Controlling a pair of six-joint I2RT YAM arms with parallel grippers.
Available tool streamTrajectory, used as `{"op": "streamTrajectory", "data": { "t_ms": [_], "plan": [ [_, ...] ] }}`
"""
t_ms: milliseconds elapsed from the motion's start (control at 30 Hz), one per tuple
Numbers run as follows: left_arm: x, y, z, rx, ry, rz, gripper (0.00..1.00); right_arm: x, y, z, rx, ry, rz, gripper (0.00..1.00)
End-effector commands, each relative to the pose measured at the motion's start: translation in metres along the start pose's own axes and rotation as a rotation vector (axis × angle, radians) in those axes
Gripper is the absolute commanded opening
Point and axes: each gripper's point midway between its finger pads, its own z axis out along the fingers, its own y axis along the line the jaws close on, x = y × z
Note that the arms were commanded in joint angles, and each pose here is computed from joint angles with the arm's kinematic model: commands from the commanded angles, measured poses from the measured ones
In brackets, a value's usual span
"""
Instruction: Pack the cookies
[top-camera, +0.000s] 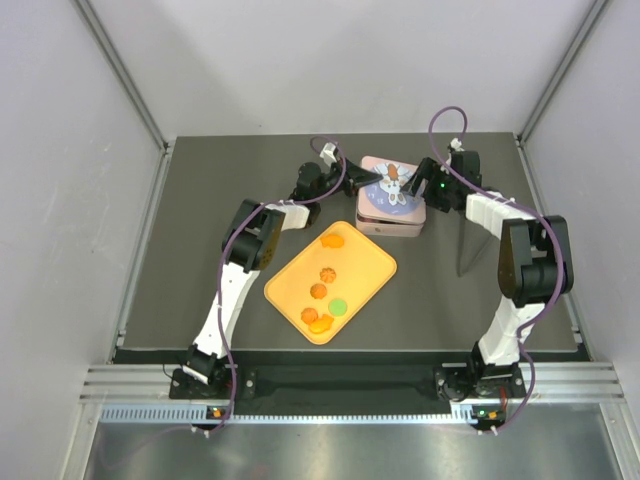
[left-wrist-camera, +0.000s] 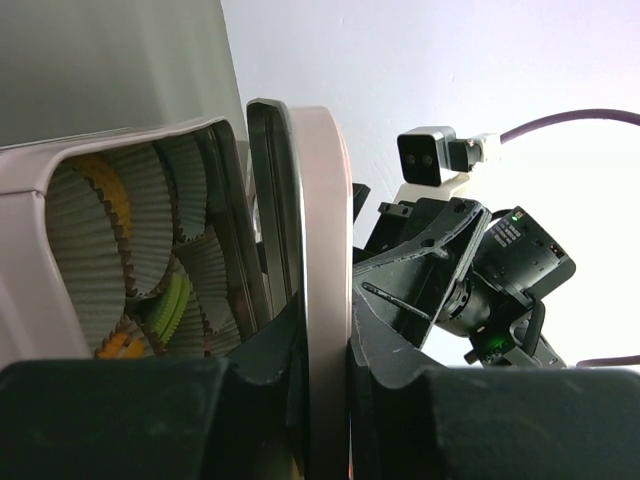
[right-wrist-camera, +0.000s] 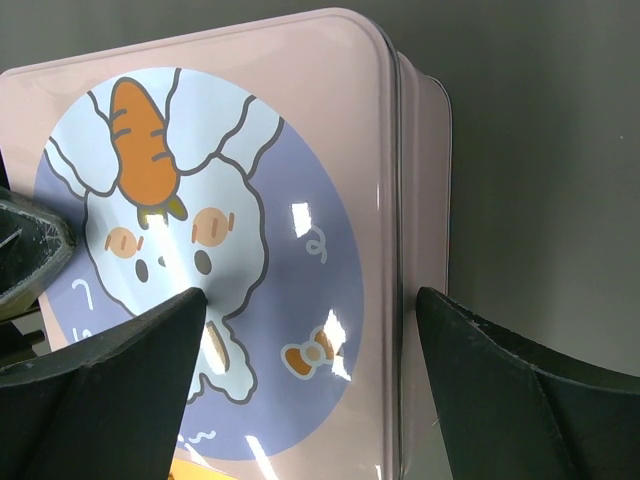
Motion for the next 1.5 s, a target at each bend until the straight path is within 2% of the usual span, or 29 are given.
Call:
{"op": "streamTrajectory", "data": {
  "t_ms": [0, 333, 500, 633, 800, 933, 1267, 1467],
  "plan": [
    [0.005, -0.017, 0.007, 0.050, 0.010, 0.037, 0.01, -0.002, 0.004, 0.002, -0.020, -0.003, -0.010, 0.86],
    [0.008, -0.013, 0.009, 0.035, 0.020, 0.039, 0.02, 0.002, 0.003, 0.003, -0.027, 0.010, -0.007, 0.85],
    [0.005, -0.013, 0.007, 0.033, 0.010, 0.037, 0.04, 0.006, -0.001, 0.007, -0.015, 0.023, -0.001, 0.80],
    [0.003, -0.014, 0.005, 0.039, 0.007, 0.038, 0.07, 0.011, -0.007, 0.012, 0.001, 0.036, 0.004, 0.67],
    [-0.001, -0.016, 0.002, 0.041, 0.004, 0.042, 0.11, 0.014, -0.012, 0.015, 0.025, 0.046, 0.007, 0.57],
    [-0.003, -0.017, -0.001, 0.044, 0.002, 0.043, 0.19, 0.017, -0.017, 0.018, 0.044, 0.057, 0.010, 0.48],
    [-0.010, -0.022, -0.009, 0.056, -0.006, 0.053, 0.31, 0.019, -0.019, 0.020, 0.050, 0.066, 0.005, 0.47],
    [-0.019, -0.024, -0.019, 0.049, -0.018, 0.058, 0.32, 0.018, -0.020, 0.020, 0.052, 0.065, 0.004, 0.47]
  ]
}}
